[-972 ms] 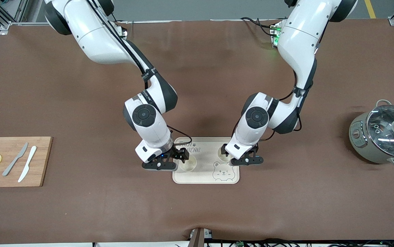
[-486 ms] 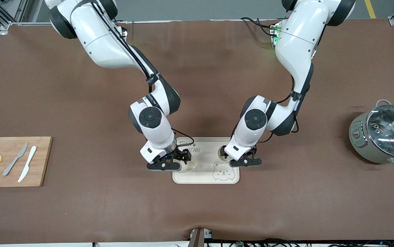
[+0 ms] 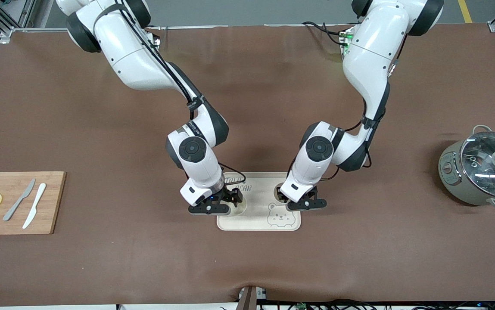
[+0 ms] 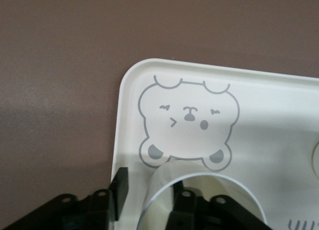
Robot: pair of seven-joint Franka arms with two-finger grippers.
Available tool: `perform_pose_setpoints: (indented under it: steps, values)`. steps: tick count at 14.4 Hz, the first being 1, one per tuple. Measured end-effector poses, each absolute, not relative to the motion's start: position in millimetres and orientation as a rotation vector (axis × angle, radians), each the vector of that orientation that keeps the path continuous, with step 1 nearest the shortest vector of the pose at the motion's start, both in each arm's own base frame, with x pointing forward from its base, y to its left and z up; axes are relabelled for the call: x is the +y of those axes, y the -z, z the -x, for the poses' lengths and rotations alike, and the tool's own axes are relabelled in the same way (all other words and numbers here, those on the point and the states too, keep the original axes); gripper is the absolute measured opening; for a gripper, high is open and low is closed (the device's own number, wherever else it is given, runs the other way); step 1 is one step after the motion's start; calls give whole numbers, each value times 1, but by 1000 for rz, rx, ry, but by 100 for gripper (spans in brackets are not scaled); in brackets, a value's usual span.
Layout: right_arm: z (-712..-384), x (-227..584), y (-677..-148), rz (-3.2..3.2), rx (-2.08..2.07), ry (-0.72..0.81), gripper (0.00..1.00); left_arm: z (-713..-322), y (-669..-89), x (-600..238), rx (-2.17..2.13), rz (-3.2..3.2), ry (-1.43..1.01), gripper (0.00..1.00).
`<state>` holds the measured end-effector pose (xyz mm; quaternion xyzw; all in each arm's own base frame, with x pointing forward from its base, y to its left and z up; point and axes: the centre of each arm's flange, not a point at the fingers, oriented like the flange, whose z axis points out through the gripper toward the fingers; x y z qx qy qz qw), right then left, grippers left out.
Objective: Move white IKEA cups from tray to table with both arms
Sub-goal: 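Close the right gripper on one cup while the left gripper grasps the other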
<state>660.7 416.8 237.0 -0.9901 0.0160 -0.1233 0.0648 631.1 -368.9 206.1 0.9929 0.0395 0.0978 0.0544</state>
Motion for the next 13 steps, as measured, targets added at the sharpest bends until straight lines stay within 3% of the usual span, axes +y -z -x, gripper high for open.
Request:
perform_pose_setpoints:
  steps: [4, 10, 13]
  values:
    - [-657, 422, -220, 2982, 37, 376, 100, -631, -206, -369, 120, -3016, -297, 4]
    - [-658, 423, -220, 2980, 42, 383, 96, -633, -207, -367, 123, -3016, -302, 4]
    - [-658, 422, -220, 2980, 55, 384, 67, -641, -233, -363, 139, -3012, -319, 4]
